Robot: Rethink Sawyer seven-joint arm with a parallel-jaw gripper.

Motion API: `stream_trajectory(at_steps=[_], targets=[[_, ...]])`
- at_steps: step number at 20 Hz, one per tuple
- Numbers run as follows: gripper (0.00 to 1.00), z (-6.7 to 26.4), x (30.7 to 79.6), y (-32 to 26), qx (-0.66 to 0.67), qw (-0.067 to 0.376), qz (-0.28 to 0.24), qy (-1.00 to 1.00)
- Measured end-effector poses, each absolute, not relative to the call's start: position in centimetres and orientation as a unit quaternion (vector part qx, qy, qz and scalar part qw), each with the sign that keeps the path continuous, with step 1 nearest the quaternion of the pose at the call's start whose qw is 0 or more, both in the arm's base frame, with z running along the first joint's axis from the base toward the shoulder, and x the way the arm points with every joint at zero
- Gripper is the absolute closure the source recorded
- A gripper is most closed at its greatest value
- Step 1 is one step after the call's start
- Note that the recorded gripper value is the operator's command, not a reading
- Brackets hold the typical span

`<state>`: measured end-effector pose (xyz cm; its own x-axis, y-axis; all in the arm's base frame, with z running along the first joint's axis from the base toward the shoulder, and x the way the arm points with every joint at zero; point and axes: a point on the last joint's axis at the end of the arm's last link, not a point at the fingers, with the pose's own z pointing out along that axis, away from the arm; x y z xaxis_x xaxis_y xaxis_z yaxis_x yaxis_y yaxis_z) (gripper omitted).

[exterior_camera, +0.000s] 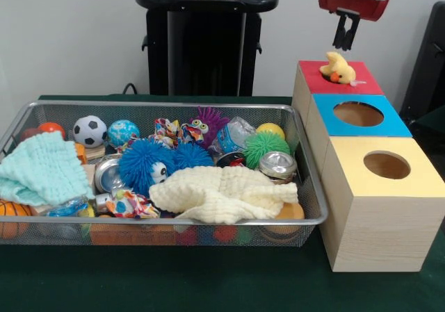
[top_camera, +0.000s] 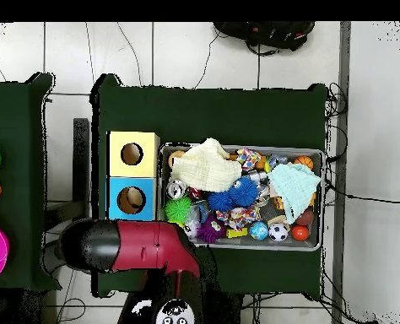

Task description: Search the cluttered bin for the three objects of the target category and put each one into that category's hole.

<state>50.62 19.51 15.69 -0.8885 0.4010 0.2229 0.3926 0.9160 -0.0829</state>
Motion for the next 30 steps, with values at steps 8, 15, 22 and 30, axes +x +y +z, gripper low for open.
stream_trajectory(at_steps=[8, 15, 22, 30], targets=[[1.0, 15.0, 49.9, 19.9, -0.2, 0.123, 0.021, -0.972], [1.0, 15.6, 47.4, 22.2, -0.177, 0.117, 0.022, -0.977], [1.0, 16.2, 45.3, 22.5, -0.173, 0.119, 0.022, -0.978], [1.0, 14.5, 44.7, 19.5, -0.204, 0.1, 0.019, -0.974]])
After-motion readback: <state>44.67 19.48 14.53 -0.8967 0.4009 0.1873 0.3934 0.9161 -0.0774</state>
